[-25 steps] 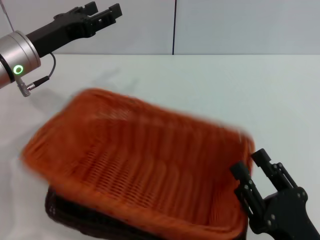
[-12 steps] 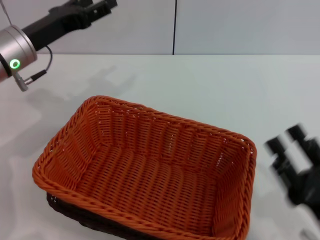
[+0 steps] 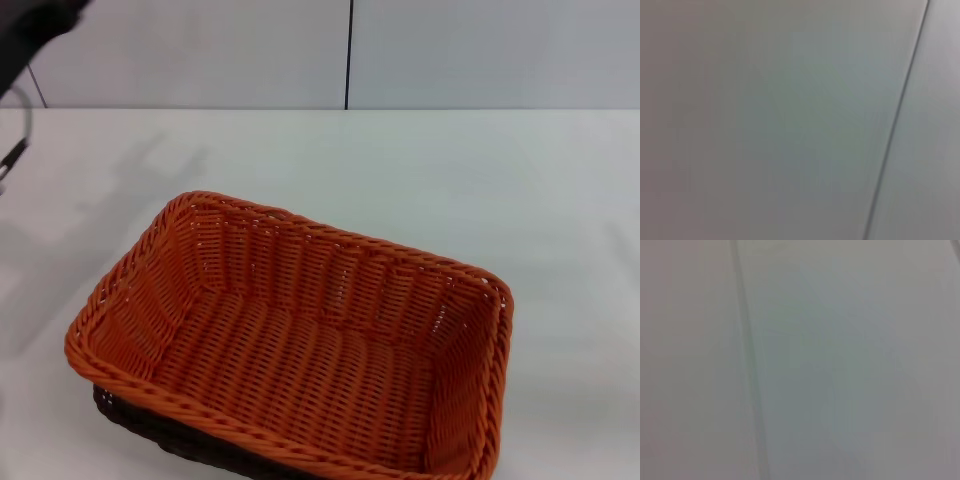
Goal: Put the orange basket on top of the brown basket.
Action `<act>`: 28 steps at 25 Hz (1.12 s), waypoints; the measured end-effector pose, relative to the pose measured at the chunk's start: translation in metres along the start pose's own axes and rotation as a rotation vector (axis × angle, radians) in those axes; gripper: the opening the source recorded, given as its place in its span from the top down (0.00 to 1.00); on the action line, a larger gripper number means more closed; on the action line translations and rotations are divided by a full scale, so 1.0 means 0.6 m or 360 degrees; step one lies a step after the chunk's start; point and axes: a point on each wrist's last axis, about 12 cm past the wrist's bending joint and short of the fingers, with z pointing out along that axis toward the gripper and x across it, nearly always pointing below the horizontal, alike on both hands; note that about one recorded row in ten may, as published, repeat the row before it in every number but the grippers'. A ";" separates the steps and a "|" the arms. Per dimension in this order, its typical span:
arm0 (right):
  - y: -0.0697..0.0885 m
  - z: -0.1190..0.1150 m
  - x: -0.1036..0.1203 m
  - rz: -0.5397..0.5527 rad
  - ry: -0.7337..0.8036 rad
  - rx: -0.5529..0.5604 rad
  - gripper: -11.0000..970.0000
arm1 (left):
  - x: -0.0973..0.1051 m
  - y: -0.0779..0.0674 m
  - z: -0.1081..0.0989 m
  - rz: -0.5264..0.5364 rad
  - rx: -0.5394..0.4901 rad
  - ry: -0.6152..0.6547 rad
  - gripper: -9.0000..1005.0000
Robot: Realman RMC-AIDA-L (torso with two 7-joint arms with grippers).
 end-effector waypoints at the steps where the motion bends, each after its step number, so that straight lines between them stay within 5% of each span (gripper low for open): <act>1: -0.016 0.009 -0.010 -0.0033 0.0011 0.0042 0.40 | 0.000 0.000 0.000 0.0000 0.0000 0.0000 0.16; 3: -0.041 0.027 -0.027 -0.0082 0.0005 0.0116 0.40 | 0.019 0.013 -0.086 0.0051 -0.0178 -0.0389 0.16; 9: -0.078 0.062 -0.050 -0.0122 -0.0063 0.0311 0.40 | 0.053 0.015 -0.173 0.0118 -0.0480 -0.0665 0.16; 18: -0.084 0.107 -0.043 -0.0165 -0.0077 0.0416 0.40 | 0.072 0.014 -0.222 0.0180 -0.0714 -0.0771 0.15; 28: -0.076 0.124 -0.035 -0.0202 -0.0122 0.0482 0.40 | 0.057 0.018 -0.228 0.0133 -0.0730 -0.0903 0.16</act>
